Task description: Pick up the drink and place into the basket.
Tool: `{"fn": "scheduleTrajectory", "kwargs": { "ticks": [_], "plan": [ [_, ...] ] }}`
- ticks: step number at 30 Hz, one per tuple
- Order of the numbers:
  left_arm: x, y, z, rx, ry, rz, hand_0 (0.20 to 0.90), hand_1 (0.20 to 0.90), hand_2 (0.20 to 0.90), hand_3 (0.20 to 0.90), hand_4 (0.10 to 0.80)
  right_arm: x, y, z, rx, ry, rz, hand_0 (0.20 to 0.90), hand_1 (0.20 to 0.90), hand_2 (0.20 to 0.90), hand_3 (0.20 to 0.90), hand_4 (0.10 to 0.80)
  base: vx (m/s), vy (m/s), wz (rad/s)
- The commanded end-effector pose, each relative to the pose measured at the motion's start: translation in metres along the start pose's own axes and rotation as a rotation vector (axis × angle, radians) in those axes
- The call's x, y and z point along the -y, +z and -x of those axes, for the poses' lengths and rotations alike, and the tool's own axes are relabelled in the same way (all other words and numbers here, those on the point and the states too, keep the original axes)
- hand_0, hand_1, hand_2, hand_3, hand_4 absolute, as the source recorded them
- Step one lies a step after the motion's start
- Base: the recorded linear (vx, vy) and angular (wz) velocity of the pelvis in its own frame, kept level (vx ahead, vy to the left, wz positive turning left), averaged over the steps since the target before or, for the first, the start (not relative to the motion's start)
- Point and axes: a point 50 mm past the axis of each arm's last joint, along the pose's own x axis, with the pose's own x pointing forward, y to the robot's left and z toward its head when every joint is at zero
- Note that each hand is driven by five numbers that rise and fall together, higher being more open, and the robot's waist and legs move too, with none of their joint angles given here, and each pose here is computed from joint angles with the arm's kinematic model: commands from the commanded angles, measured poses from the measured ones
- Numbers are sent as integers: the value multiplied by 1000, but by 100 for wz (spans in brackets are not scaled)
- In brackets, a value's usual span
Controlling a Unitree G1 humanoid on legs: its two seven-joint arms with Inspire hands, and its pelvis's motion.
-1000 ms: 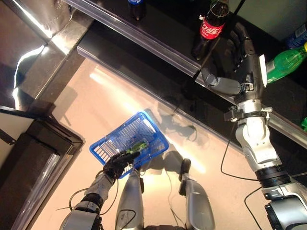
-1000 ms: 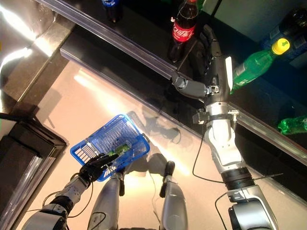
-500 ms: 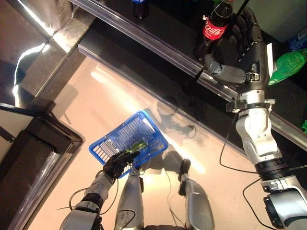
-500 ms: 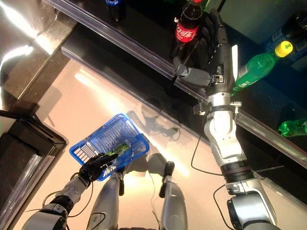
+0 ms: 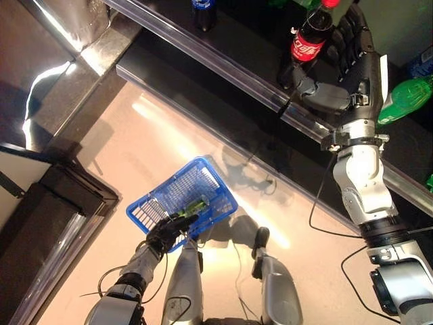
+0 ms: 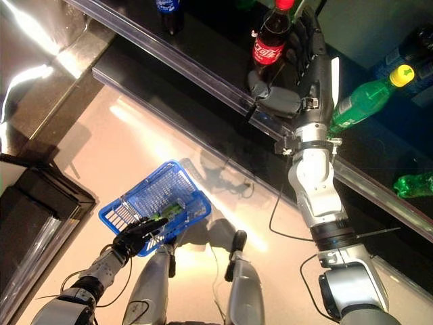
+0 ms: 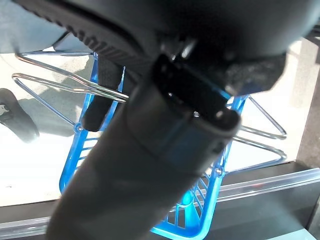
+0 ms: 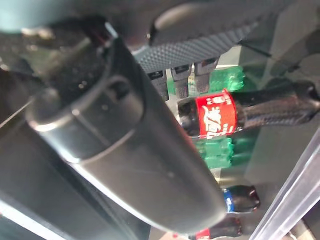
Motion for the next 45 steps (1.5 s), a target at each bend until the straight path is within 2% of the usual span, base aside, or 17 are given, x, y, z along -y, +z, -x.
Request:
{"fn": "scheduleTrajectory", "kwargs": {
  "ticks": [1,15,45],
  "plan": [
    [-39,-36,19,-125,99,-65,300,300,300,200,100,9,62,-32,268,-60,-46,900,900,900,900,800,0,0,0],
    [-40,-30,19,-129,95,-99,300,300,300,200,100,37,49,-55,145,-162,70,900,900,900,900,800,1,1,3],
    [-39,-22,18,-141,73,-168,300,300,300,200,100,41,49,-92,11,-172,241,900,900,900,900,800,-2,-2,2]
  ]
}}
